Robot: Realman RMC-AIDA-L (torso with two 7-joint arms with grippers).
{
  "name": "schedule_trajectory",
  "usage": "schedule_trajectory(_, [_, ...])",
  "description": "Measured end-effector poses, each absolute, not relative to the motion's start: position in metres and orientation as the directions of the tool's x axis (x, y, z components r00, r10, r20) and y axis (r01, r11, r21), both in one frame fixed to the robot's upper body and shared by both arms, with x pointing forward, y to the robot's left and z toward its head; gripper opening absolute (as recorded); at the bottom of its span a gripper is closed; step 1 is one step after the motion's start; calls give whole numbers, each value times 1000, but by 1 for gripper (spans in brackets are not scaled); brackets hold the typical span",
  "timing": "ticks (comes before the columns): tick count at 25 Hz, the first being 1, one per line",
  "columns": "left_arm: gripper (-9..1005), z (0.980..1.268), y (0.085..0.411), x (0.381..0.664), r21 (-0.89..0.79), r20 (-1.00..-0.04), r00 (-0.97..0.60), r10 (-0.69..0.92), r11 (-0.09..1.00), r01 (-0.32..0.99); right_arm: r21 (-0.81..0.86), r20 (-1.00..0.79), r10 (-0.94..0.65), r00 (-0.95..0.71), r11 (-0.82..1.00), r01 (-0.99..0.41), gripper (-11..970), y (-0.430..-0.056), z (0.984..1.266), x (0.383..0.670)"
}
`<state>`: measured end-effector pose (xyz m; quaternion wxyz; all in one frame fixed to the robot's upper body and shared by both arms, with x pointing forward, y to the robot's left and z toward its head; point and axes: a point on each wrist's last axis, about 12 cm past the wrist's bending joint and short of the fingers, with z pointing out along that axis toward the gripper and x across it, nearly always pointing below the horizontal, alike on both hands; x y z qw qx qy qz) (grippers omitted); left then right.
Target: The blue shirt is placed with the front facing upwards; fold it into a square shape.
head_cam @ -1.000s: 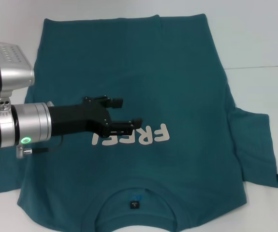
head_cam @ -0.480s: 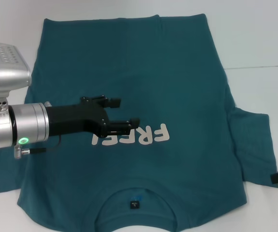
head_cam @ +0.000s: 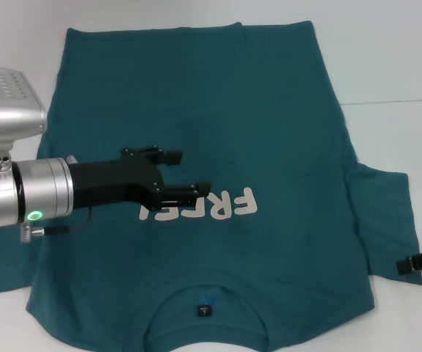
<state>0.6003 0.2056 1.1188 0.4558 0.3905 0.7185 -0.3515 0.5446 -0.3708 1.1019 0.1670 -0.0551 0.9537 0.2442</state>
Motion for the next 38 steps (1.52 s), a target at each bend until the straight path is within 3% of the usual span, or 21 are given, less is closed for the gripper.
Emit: schedule_trajectory(38, [875, 1117, 205, 601, -146, -927, -282, 247, 455, 878, 469, -330, -21, -944, 864, -183, 895, -360, 1092, 548])
